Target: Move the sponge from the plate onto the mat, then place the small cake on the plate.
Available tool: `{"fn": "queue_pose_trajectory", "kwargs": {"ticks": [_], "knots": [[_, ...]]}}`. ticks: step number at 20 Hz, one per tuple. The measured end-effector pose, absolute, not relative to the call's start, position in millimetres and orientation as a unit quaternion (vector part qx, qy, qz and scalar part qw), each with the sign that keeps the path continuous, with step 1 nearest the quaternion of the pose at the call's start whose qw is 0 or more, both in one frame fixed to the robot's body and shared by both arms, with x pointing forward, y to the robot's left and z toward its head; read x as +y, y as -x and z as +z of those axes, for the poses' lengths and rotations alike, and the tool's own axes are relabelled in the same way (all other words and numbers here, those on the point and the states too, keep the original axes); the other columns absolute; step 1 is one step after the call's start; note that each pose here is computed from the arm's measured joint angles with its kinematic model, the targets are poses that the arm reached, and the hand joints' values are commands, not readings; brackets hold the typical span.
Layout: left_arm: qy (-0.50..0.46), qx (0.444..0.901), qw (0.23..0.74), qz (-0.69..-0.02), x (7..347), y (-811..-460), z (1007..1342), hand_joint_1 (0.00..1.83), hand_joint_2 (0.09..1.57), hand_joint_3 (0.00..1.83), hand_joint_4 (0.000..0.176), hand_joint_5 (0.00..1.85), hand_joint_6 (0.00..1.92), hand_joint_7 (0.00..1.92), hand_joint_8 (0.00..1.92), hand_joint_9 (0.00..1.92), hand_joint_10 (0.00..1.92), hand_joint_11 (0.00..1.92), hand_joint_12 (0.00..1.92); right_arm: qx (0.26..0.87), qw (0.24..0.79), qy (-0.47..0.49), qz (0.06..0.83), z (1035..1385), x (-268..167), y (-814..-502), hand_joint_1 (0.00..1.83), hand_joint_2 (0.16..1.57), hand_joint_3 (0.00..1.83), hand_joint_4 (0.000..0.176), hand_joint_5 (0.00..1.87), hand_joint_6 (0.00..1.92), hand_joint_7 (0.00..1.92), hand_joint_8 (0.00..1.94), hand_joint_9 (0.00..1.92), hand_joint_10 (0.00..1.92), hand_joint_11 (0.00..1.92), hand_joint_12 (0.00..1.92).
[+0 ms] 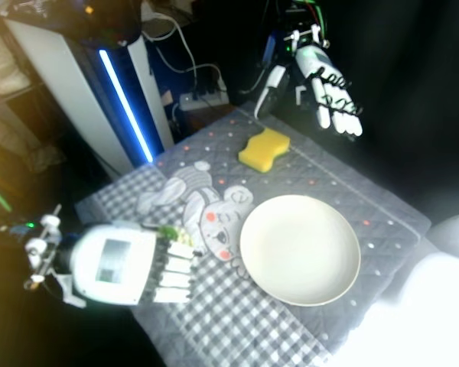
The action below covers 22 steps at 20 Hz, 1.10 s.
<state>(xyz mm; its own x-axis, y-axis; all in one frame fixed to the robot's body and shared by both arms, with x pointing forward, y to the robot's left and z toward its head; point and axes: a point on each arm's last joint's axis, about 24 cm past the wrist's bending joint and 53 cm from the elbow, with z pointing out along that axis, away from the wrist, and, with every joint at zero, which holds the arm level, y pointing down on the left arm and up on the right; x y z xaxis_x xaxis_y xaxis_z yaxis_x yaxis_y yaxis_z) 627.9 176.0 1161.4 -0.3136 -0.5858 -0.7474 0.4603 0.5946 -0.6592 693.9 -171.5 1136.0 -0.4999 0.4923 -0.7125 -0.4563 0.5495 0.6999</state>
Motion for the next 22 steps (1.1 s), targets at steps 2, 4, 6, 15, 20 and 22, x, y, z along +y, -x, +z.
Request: {"fn": "queue_pose_trajectory", "kwargs": {"ticks": [2,4,6,15,20,22], "knots": [[0.044,0.678,0.582,-0.447,175,-627,1159,0.79,0.84,0.0,0.105,0.08,0.0,0.06,0.0,0.03,0.01,0.03,0.02,0.685,0.527,-0.019,0.502,1169,-163,-712,1.34,1.11,0.0,0.0,0.95,0.92,1.02,0.97,0.92,1.16,0.74,1.36],[0.047,0.678,0.582,-0.446,176,-628,1159,0.8,0.83,0.0,0.105,0.09,0.0,0.08,0.01,0.04,0.01,0.04,0.03,0.666,0.538,-0.016,0.517,1183,-146,-725,1.24,1.1,0.0,0.001,0.95,1.03,1.11,0.79,1.02,0.67,0.82,1.22],[0.046,0.678,0.583,-0.446,177,-629,1159,0.77,0.84,0.0,0.107,0.09,0.0,0.08,0.01,0.05,0.01,0.05,0.04,0.661,0.54,-0.016,0.521,1186,-128,-737,1.23,1.08,0.0,0.021,0.99,0.99,1.12,0.76,1.07,0.59,0.82,1.25],[0.042,0.682,0.568,-0.458,166,-632,1152,0.76,0.84,0.0,0.08,0.11,0.0,0.12,0.0,0.09,0.0,0.0,0.38,0.718,0.512,-0.051,0.468,1127,-74,-787,1.25,1.06,0.0,0.0,1.12,0.67,1.09,0.92,0.91,0.91,0.51,1.47],[0.039,0.685,0.56,-0.464,161,-630,1149,0.81,0.83,0.0,0.073,0.11,0.0,0.14,0.0,0.11,0.0,0.0,0.47,0.73,0.503,-0.053,0.459,1115,-66,-788,1.27,1.08,0.0,0.0,1.05,0.69,1.09,1.01,0.94,1.11,0.73,1.67],[0.04,0.685,0.56,-0.464,162,-630,1149,0.81,0.84,0.0,0.063,0.13,0.0,0.14,0.0,0.11,0.0,0.0,0.42,0.733,0.501,-0.05,0.457,1112,-63,-787,1.13,1.0,0.0,0.007,0.72,0.1,0.74,0.52,0.65,0.81,0.42,1.35]]}}
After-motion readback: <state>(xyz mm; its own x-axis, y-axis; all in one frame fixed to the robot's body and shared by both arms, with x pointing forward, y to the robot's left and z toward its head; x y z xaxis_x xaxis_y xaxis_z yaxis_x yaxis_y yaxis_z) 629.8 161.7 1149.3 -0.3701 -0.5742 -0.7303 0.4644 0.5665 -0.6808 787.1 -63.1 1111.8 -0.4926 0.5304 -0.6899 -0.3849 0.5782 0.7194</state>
